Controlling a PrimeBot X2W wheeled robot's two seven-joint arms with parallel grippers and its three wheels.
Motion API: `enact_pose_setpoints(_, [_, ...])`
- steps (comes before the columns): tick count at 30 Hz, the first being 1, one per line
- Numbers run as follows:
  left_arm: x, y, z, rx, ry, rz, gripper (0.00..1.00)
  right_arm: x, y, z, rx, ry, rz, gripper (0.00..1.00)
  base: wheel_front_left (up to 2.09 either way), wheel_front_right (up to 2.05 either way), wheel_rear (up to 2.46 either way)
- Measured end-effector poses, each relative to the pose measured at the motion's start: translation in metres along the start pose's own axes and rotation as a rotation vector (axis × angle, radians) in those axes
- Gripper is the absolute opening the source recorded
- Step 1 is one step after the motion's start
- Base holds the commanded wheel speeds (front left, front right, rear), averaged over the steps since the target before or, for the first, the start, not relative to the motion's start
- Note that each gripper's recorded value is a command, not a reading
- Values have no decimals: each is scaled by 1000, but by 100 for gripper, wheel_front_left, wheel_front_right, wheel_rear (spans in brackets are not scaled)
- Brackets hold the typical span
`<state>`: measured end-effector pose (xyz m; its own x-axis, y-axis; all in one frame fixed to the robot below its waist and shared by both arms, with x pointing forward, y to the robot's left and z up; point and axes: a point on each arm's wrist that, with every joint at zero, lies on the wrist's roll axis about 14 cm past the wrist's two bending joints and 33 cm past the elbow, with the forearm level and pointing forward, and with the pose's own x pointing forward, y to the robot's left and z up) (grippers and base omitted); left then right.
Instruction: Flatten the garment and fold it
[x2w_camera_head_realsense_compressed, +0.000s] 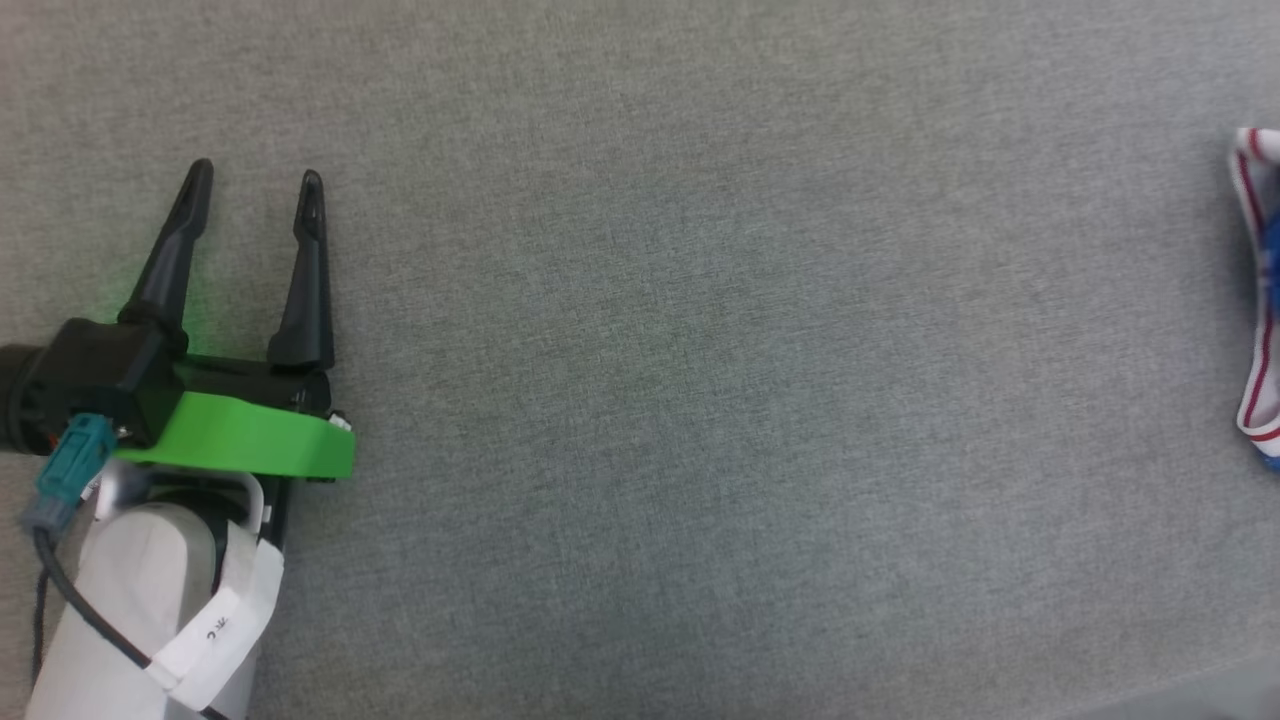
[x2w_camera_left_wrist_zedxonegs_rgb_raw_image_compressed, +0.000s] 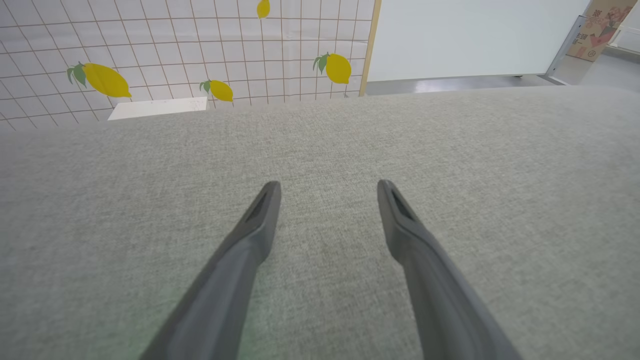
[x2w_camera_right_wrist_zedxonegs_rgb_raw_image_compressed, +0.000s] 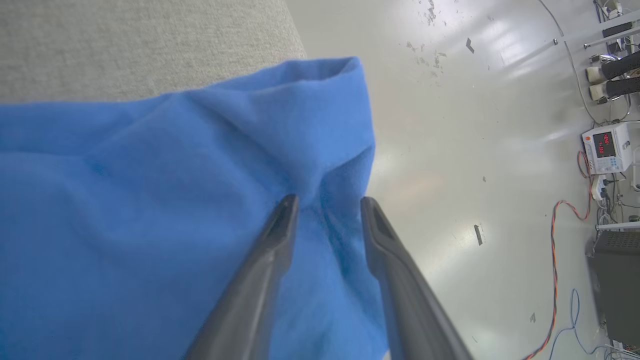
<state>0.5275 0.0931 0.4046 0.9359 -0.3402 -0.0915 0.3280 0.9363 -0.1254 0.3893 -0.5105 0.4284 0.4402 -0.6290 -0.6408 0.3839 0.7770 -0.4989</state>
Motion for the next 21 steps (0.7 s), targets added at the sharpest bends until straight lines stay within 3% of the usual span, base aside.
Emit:
enact_pose_setpoints(6, [-1,2,-4,-2,7,5,100,4,3,16,10,-69,-8,100,0,0,0])
enact_pose_setpoints(10, [-5,1,0,-5,-2,17,100,-13,5,60,43,-253,26,100,0,0,0])
enact_pose_setpoints(16, [-19,-4,21,-38,-54,49,100,-85,18,158,120,-682,151,100,0,0,0])
enact_pose_setpoints(21, [-37,-1,47,-43,-110,96,100,-163,52,206,171,-975,333,100,0,0,0])
